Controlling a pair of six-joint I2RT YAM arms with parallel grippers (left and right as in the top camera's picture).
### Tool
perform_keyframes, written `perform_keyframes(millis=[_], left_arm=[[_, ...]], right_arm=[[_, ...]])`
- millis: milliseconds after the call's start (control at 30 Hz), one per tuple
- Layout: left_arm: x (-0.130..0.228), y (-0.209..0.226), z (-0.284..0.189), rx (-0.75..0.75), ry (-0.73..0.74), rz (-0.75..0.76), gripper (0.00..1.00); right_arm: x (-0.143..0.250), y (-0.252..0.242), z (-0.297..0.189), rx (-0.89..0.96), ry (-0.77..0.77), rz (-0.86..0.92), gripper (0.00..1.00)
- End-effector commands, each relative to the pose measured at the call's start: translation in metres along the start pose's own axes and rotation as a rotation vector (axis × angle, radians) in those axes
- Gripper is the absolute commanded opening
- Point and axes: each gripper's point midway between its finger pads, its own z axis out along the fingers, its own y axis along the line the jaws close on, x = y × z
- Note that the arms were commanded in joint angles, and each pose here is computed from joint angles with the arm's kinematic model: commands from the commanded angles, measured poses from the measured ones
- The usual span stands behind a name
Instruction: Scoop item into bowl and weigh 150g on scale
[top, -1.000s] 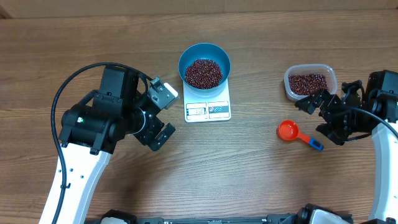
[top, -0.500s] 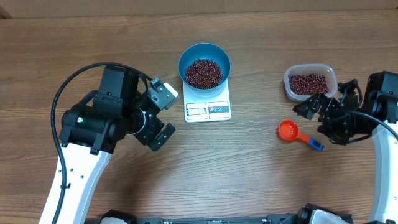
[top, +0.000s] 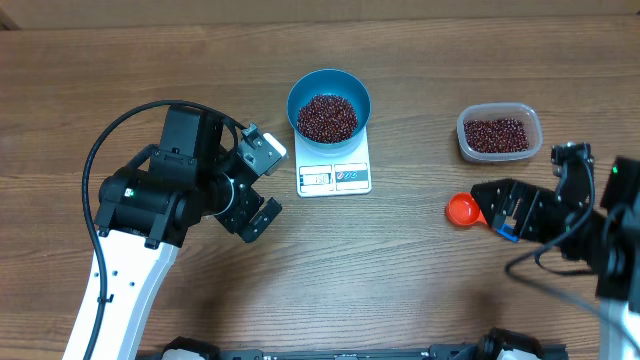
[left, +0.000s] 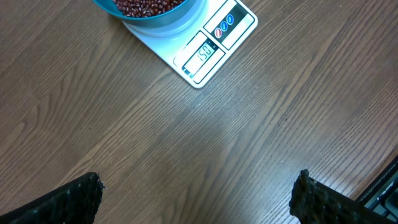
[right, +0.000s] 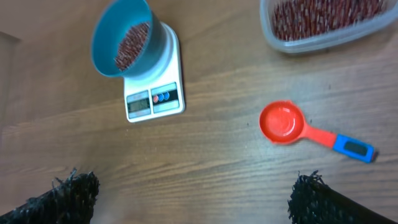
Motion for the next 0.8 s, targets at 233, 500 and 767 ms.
perform_keyframes(millis=[233,500,767], left_arm=[[-0.002,-0.001,0.0,0.016,-0.007,-0.014,0.99],[-0.002,-0.001,0.0,0.016,-0.007,-0.014,1.0],[-0.002,-0.001,0.0,0.016,-0.007,-0.014,1.0]], right_arm=[[0.04,0.007,-0.017,0.002,-0.109,-0.083,1.0],[0.054,0.007,-0.011,-0.031,-0.16,-0.084,1.0],[0.05,0.008,-0.002,-0.07,-0.173,-0.081,1.0]])
